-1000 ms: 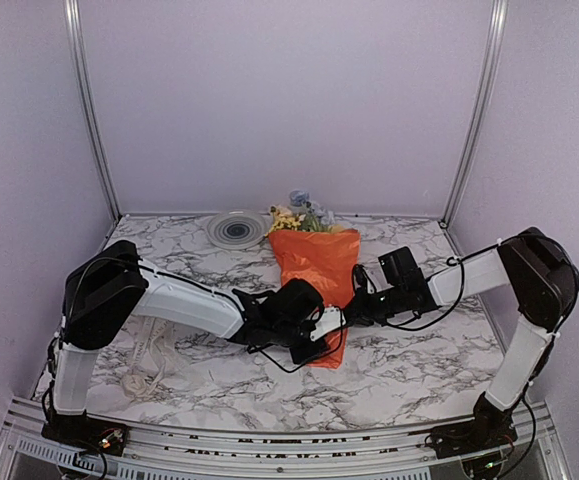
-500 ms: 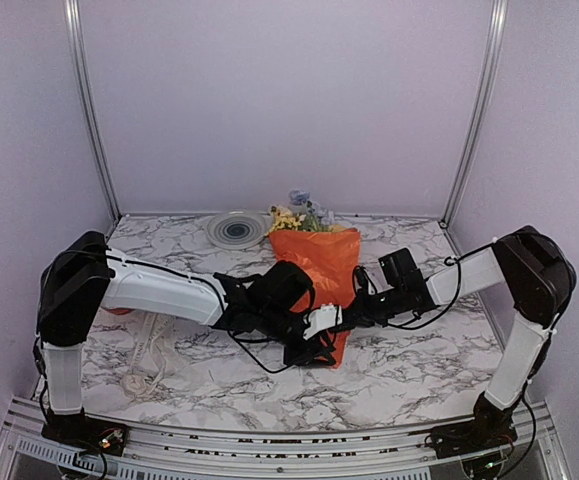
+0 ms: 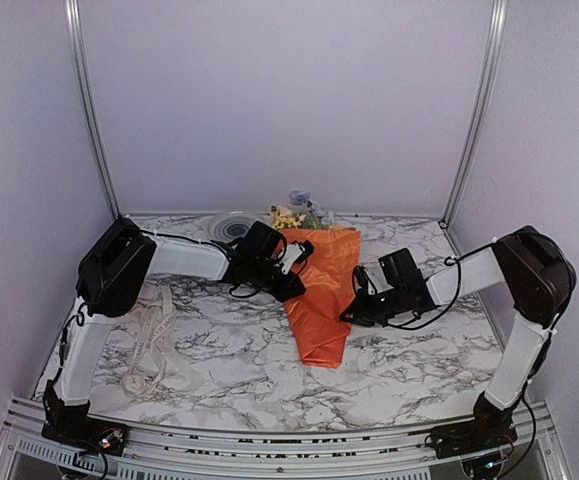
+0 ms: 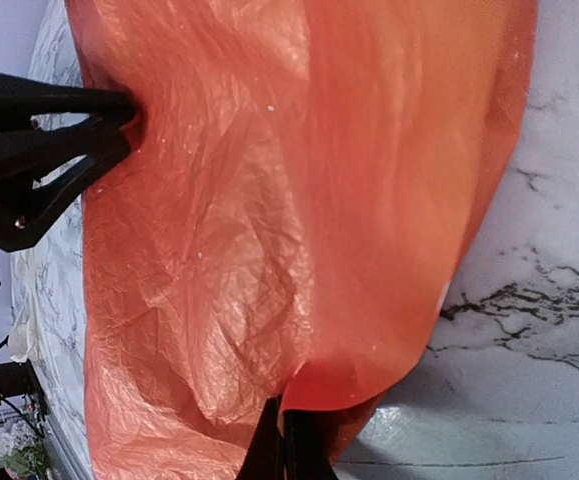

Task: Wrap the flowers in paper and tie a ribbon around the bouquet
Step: Press the fold line of the folded bouquet.

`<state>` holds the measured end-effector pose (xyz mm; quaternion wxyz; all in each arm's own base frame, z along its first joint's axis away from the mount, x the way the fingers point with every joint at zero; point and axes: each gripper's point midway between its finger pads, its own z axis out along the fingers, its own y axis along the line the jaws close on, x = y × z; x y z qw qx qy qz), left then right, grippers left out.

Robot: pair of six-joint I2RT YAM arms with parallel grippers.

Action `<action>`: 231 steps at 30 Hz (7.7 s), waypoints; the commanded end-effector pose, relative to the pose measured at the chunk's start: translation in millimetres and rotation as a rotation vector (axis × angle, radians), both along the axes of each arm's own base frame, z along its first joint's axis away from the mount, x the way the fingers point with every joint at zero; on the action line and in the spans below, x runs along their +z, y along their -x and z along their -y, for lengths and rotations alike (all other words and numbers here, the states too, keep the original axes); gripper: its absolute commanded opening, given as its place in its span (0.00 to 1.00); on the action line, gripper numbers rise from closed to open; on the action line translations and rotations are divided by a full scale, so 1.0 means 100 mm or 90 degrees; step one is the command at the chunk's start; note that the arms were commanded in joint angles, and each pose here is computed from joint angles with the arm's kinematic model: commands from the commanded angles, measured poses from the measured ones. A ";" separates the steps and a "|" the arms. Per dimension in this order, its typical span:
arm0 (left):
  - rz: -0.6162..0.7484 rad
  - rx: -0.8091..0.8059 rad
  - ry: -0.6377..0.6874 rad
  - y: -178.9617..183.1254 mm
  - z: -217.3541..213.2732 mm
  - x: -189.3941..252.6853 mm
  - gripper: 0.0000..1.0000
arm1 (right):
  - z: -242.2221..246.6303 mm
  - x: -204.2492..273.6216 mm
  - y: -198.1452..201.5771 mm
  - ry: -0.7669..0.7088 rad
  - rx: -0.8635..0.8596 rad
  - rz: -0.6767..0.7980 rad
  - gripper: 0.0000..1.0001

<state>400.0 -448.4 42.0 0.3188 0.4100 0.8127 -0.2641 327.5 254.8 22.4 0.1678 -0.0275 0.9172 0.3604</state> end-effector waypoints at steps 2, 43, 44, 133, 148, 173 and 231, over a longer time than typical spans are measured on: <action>0.026 0.131 0.000 -0.52 -0.07 0.08 0.18 | 0.04 -0.08 0.02 0.014 0.005 -0.014 0.00; -0.051 0.287 0.012 -0.49 -0.28 0.07 0.17 | 0.04 -0.03 0.07 0.017 0.019 -0.017 0.00; -0.045 0.299 -0.004 -0.53 -0.33 0.03 0.17 | 0.05 -0.03 0.07 0.017 0.018 -0.016 0.00; 0.069 -0.091 -0.115 1.52 0.14 0.31 0.06 | 0.01 -0.11 0.12 0.013 0.028 -0.032 0.00; 0.010 -0.172 -0.255 1.79 -0.03 -0.61 0.06 | 0.07 0.31 -0.31 0.009 0.042 0.053 0.34; -0.001 -0.309 -0.306 2.28 -0.03 -0.74 0.07 | 0.66 0.54 -1.97 -0.024 -0.096 0.160 0.00; 0.007 -0.025 0.020 1.17 0.08 0.47 0.17 | 0.19 -0.13 0.62 0.055 0.115 -0.009 0.12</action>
